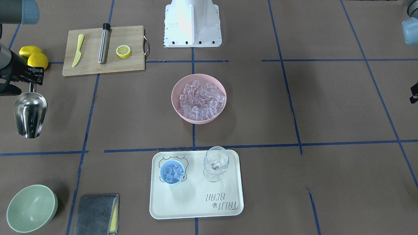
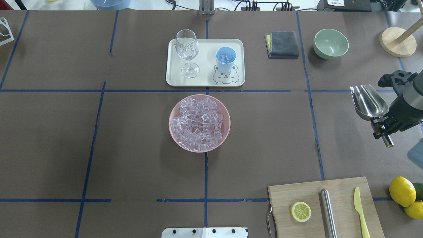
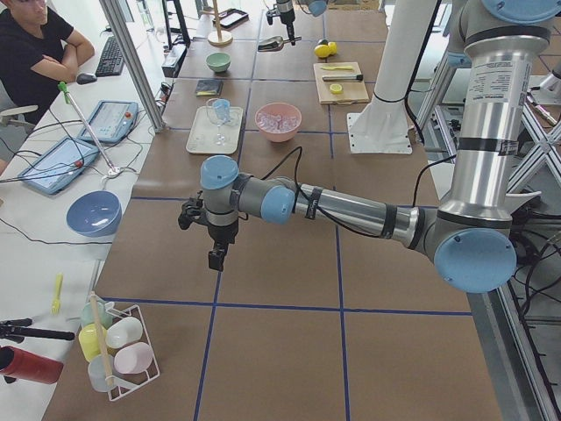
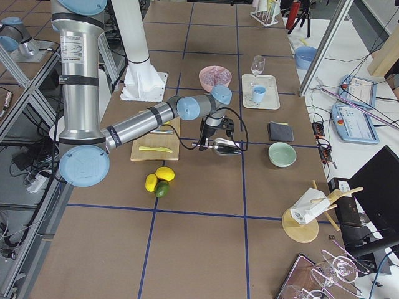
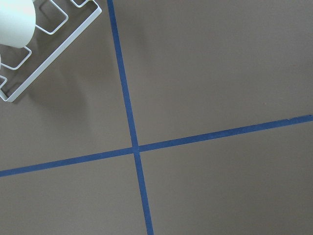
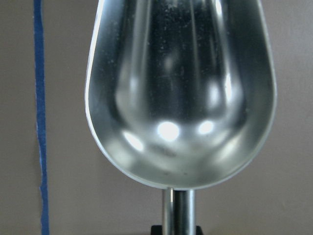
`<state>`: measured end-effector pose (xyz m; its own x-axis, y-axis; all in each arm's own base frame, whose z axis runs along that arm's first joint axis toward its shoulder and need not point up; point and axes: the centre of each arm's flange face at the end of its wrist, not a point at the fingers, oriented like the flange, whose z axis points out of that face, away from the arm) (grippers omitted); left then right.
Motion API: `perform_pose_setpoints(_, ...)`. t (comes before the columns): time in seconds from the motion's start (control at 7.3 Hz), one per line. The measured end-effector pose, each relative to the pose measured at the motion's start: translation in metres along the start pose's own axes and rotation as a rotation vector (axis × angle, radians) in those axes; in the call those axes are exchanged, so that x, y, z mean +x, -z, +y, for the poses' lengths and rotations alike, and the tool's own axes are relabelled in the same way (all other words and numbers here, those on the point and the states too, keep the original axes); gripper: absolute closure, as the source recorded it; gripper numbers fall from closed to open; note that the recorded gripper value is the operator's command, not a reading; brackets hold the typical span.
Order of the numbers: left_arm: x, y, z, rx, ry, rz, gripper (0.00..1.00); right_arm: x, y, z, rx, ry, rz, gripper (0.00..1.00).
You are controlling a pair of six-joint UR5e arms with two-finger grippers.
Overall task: Put ice in cup with scoop
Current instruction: 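Lower the scoop upright onto the table and open the right gripper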
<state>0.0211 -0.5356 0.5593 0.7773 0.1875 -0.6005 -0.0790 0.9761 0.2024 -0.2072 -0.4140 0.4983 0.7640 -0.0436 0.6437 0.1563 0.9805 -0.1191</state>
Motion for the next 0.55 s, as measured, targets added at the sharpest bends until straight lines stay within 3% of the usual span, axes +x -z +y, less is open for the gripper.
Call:
perform_pose_setpoints(0.27,0.0,0.0,0.0,-0.001,0.0,-0.001,0.0,0.009,-0.029,0.009,0.013,-0.019,-0.013,1.0)
perform_pose_setpoints(0.55,0.0,0.0,-0.001,0.001,-0.001,-0.001,0.0,0.008,-0.046,0.012,-0.008,-0.017,-0.011,1.0)
